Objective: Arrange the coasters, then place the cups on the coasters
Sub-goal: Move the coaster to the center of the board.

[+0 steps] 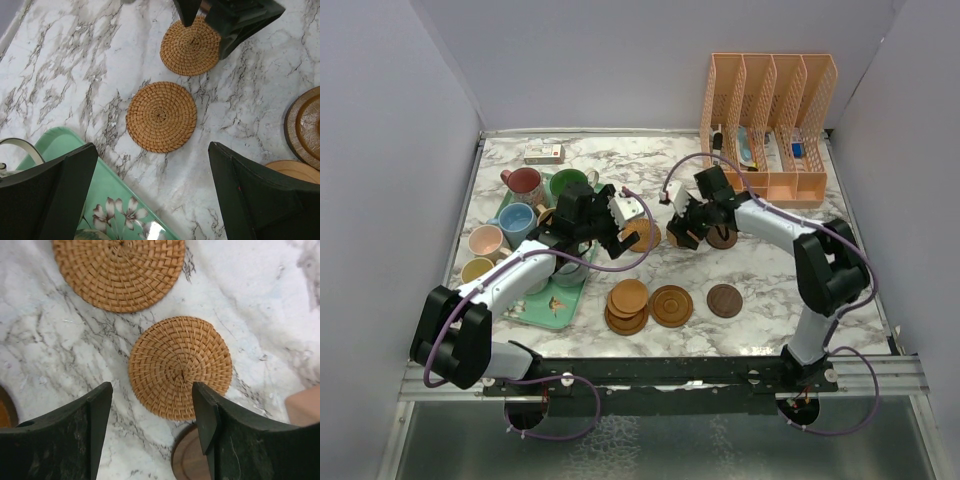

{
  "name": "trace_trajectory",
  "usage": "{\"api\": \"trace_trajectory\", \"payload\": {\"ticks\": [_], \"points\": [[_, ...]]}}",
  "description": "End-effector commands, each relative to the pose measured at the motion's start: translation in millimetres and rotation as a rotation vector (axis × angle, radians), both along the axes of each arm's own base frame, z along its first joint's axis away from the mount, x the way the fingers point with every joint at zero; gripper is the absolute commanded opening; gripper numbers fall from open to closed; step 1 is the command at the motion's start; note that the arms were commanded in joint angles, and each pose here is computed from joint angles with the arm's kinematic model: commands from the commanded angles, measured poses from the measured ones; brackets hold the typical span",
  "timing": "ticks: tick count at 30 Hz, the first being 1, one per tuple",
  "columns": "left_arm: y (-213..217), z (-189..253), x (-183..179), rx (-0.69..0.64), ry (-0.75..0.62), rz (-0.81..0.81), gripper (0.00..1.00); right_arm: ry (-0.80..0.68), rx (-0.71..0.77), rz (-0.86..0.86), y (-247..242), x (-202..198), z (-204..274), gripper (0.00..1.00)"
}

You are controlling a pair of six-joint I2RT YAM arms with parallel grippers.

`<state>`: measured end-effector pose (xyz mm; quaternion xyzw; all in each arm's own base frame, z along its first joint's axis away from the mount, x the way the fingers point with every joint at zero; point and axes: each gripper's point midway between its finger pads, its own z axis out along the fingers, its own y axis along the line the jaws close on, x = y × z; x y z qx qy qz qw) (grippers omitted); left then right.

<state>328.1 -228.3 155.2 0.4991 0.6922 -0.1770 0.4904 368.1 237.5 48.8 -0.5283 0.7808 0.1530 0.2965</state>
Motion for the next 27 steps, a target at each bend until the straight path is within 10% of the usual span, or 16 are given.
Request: {"api": "trace_trajectory", "payload": {"ticks": [1,16,27], "points": [[-2.0,9.5,-1.7,-0.026,-0.027,-0.021,0.98,-0.071,0.048,0.045,-4.1,-16.2,42.0,0.66],[-2.3,2.7,0.1,-0.024,-0.021,-0.019,0.97,0.004,-0.072,0.128,-76.0,-132.2,16.2,0.63],[-1.2,-0.7,-1.0,-0.019,-0.013,-0.02,0.98,0.0,-0.18,0.066,-106.0,-146.2,-15.4,0.5]]}}
